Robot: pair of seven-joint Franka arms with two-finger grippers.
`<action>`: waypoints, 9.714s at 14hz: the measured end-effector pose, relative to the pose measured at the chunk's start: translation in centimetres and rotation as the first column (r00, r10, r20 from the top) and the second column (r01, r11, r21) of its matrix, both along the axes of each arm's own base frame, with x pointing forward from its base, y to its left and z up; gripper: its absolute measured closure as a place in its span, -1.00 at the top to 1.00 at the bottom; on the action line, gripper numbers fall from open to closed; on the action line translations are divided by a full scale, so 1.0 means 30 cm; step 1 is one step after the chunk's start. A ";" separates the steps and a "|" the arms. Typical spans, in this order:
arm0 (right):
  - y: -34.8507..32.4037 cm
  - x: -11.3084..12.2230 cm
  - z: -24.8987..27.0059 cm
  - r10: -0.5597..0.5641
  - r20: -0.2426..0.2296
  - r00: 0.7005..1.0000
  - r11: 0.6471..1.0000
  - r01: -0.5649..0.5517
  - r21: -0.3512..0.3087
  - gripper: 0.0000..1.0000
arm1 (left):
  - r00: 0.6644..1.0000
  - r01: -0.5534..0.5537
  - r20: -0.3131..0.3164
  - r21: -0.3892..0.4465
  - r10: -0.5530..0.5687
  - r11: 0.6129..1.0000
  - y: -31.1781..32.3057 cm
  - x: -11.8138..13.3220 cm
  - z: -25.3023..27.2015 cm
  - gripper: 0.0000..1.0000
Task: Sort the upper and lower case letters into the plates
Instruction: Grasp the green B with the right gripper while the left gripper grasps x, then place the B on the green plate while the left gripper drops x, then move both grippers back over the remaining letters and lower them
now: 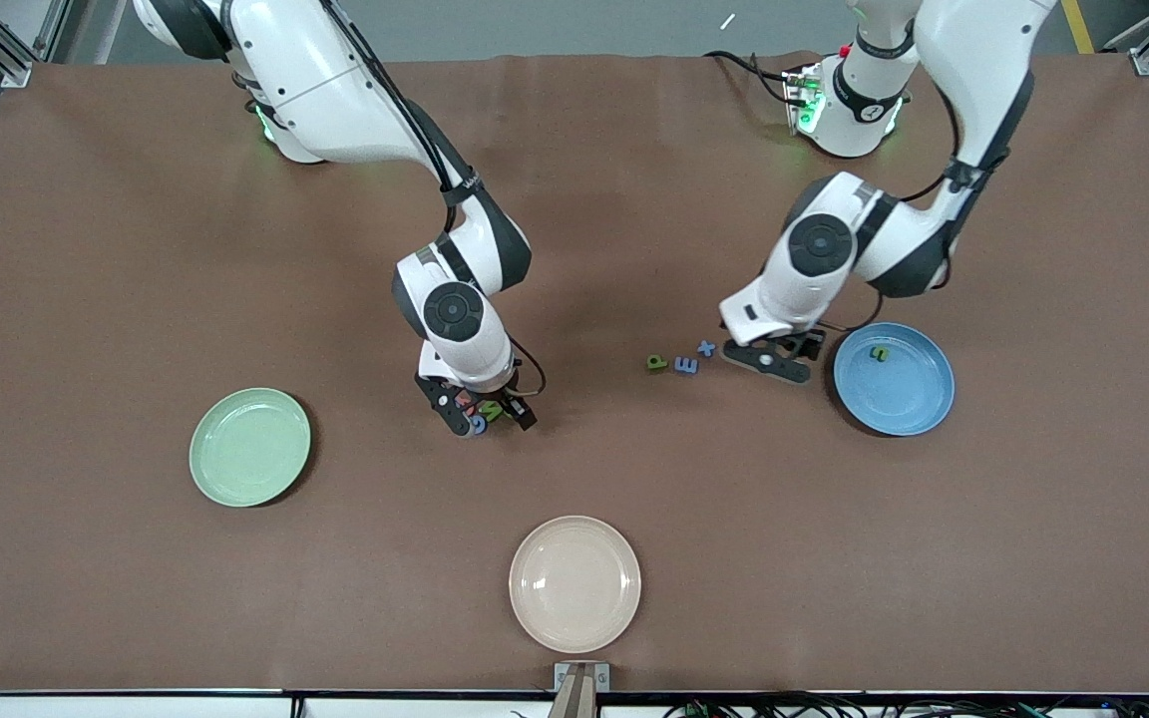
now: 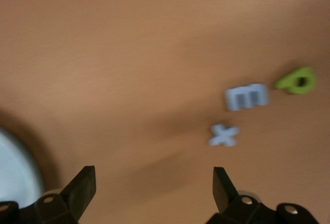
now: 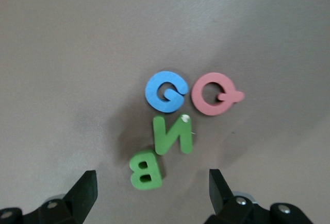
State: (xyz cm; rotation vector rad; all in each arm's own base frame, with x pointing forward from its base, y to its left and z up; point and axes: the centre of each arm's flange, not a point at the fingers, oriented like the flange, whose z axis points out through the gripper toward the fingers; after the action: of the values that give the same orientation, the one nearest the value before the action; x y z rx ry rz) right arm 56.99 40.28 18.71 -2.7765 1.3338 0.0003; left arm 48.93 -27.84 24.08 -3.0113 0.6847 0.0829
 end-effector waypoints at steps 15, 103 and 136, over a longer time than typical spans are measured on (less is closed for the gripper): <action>0.028 0.017 -0.029 0.005 -0.001 1.000 1.000 -0.005 -0.002 0.22 | 0.998 0.047 -0.035 -0.078 -0.049 0.996 -0.115 -0.055 -0.197 0.74; -0.270 0.144 0.081 0.698 0.053 0.714 0.715 -0.699 -0.005 0.76 | 0.990 -0.130 0.063 -0.006 0.130 0.992 0.313 0.109 0.024 0.99; -0.240 0.119 -0.022 0.707 0.045 0.706 0.707 -0.707 -0.019 -0.30 | 0.980 -0.199 -0.034 -0.065 0.197 0.978 -0.196 0.030 -0.205 0.37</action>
State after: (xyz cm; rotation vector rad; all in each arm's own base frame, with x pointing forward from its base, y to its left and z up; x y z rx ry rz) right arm 60.57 33.07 18.06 -3.0600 0.1664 -0.0314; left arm 49.84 -33.73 17.93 -3.1404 0.3945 0.1105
